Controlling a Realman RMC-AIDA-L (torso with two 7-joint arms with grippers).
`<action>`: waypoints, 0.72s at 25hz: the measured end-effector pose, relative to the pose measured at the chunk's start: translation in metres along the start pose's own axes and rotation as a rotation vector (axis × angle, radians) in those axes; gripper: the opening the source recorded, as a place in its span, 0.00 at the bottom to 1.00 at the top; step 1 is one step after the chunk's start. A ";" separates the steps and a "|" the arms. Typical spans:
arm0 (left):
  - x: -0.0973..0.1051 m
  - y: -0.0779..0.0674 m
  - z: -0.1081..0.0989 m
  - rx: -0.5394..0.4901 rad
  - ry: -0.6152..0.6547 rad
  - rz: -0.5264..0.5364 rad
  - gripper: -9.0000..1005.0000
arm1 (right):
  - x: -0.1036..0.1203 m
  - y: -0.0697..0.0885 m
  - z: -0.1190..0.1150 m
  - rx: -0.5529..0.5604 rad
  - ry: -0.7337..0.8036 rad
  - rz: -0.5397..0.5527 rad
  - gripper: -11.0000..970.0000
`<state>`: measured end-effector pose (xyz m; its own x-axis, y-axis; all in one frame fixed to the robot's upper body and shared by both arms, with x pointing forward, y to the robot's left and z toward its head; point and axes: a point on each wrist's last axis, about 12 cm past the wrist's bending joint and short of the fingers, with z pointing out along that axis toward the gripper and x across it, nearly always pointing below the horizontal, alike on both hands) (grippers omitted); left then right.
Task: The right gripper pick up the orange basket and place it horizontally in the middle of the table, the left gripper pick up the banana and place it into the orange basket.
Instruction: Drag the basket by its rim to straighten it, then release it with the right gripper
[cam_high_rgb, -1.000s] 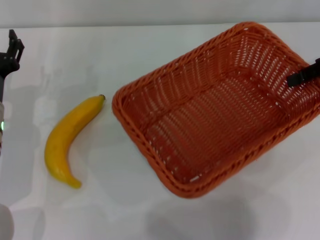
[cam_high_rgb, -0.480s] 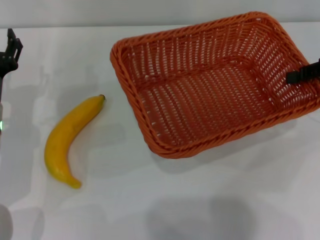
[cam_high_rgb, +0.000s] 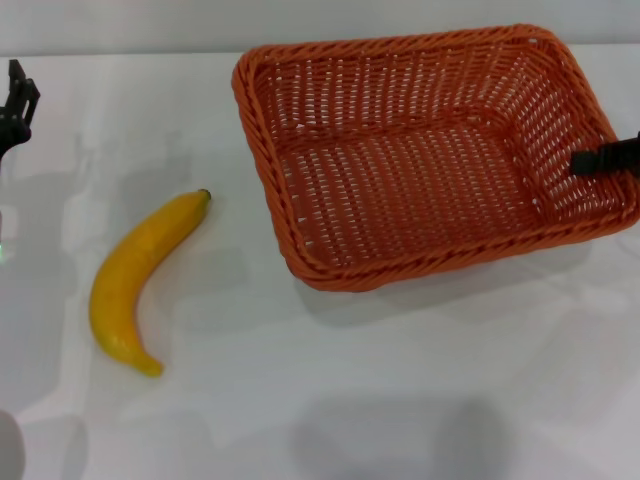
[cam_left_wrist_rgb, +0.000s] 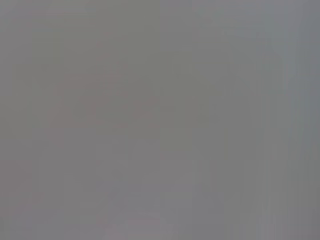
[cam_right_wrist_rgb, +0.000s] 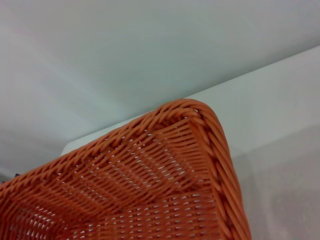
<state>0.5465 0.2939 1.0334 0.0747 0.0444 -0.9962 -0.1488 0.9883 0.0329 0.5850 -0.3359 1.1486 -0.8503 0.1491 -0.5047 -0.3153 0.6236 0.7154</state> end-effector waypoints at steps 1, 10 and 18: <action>0.000 0.000 0.000 -0.001 0.000 0.000 0.82 | 0.002 -0.001 0.000 -0.002 -0.005 0.003 0.16; 0.001 0.000 -0.001 0.003 0.000 0.027 0.82 | 0.015 0.000 0.002 0.016 -0.036 -0.008 0.16; 0.001 0.001 -0.002 -0.005 0.000 0.024 0.82 | 0.019 -0.011 -0.004 0.080 -0.088 -0.001 0.16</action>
<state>0.5449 0.2948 1.0326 0.0712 0.0677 -0.9952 -0.1558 0.9862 0.0560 0.5705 -0.3427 1.1331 -0.8085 0.2132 -0.5485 -0.2786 0.6822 0.6760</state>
